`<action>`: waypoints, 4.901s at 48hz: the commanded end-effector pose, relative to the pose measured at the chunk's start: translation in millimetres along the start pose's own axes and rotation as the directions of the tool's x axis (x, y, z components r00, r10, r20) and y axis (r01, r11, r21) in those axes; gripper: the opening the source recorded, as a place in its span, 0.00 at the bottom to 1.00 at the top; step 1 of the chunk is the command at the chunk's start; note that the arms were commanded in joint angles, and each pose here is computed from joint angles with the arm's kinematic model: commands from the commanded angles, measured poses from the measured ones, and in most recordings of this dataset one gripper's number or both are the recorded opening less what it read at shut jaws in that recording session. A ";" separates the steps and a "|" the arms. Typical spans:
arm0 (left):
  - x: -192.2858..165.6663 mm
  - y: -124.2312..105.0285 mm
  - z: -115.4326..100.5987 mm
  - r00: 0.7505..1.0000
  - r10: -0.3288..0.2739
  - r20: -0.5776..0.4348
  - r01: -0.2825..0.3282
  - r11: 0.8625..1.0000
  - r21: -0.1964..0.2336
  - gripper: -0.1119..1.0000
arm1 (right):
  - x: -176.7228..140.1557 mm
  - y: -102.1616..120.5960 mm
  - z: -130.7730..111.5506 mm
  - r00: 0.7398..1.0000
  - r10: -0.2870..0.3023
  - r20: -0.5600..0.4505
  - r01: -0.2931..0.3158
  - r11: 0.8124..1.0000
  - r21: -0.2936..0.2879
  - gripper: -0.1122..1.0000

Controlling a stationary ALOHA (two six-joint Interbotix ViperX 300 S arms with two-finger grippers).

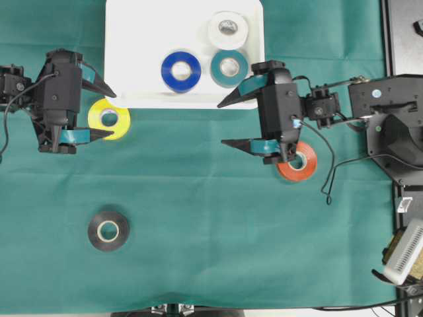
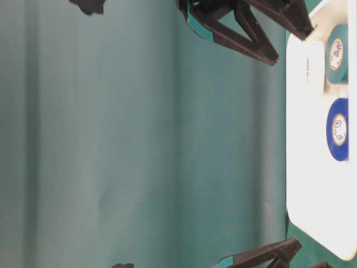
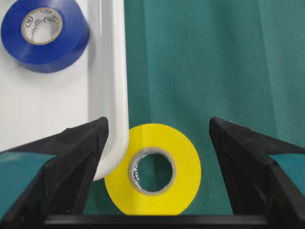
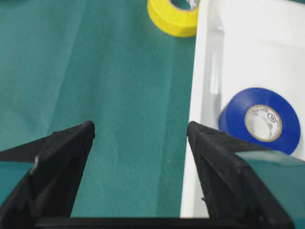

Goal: Put the tape alternately from left to right into the white case.
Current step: 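Open the right gripper and withdraw it toward the red roll, then lower the left gripper over the yellow roll and grasp it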

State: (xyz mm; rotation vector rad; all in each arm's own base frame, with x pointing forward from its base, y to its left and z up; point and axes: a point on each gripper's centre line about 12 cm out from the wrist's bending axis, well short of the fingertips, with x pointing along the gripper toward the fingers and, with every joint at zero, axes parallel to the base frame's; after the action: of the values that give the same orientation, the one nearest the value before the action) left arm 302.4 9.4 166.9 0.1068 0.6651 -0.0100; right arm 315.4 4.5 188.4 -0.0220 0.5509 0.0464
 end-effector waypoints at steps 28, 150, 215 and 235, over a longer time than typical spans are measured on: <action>5.7 -12.5 3.0 0.999 -0.032 0.000 0.032 0.999 0.021 0.86 | -6.7 0.8 3.4 0.999 0.010 0.049 -0.012 0.999 0.053 0.83; 48.8 -29.1 -23.9 0.955 -0.085 -0.285 0.079 0.996 -0.032 0.07 | 0.6 0.5 3.9 0.999 0.010 0.036 -0.012 0.998 0.057 0.83; 15.7 -53.0 37.0 0.961 -0.141 -0.237 0.151 0.988 0.024 0.07 | 0.6 0.5 3.9 0.999 0.010 0.036 -0.012 0.997 0.070 0.83; 12.2 -34.8 38.2 0.961 -0.109 -0.254 0.114 0.993 0.004 0.07 | 0.7 0.4 6.5 0.999 0.010 0.043 -0.013 0.997 0.072 0.83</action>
State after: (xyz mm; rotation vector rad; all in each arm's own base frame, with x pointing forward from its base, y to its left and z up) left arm 329.1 -35.7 171.2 0.0957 0.9766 -0.1325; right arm 314.2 4.9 182.6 0.0461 0.5482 0.0368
